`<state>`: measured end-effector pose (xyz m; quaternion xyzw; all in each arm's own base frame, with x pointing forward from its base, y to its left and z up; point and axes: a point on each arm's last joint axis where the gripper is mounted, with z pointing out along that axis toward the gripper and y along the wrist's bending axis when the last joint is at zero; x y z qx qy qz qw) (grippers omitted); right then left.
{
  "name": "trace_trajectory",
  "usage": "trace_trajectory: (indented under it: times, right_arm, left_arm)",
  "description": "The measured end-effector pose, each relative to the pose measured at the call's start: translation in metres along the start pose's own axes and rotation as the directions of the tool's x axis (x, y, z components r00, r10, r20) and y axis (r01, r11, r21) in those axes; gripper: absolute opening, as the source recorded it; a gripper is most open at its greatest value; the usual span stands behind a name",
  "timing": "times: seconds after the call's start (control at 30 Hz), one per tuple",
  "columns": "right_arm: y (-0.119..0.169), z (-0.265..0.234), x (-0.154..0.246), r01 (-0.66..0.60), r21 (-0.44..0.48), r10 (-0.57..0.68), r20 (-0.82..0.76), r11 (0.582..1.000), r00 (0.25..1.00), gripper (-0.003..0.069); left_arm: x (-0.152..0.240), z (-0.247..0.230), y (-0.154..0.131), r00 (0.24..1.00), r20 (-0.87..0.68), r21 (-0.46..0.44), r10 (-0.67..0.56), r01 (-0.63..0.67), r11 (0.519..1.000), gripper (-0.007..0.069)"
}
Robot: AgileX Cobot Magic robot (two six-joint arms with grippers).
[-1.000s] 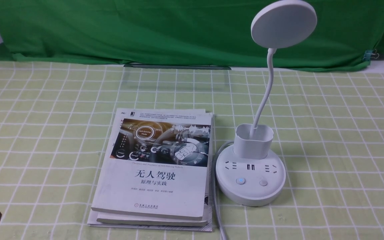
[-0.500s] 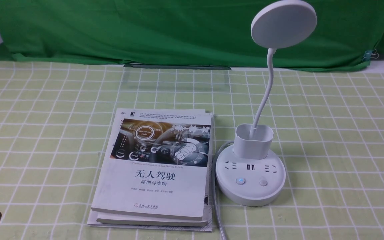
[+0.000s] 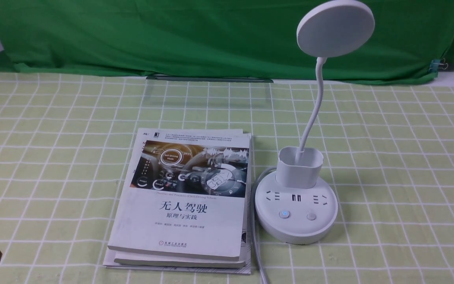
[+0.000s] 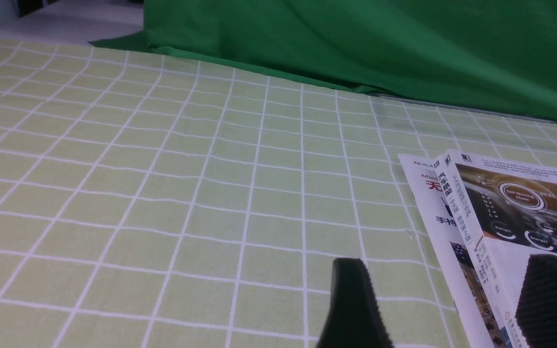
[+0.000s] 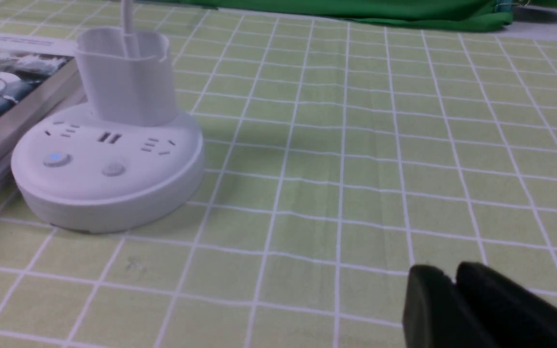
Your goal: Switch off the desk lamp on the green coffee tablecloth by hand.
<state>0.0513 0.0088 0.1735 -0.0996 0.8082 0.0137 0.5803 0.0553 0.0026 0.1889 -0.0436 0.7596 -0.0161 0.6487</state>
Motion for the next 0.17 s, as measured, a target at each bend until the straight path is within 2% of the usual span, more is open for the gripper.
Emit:
trace_trajectory:
  times: [0.17]
  right_arm:
    - [0.0000,0.0000,0.0000,0.000,0.000,0.000,0.000,1.000,1.000,0.0157]
  left_arm:
    - [0.0000,0.0000,0.0000,1.000,0.000,0.000,0.000,0.000,1.000,0.0410]
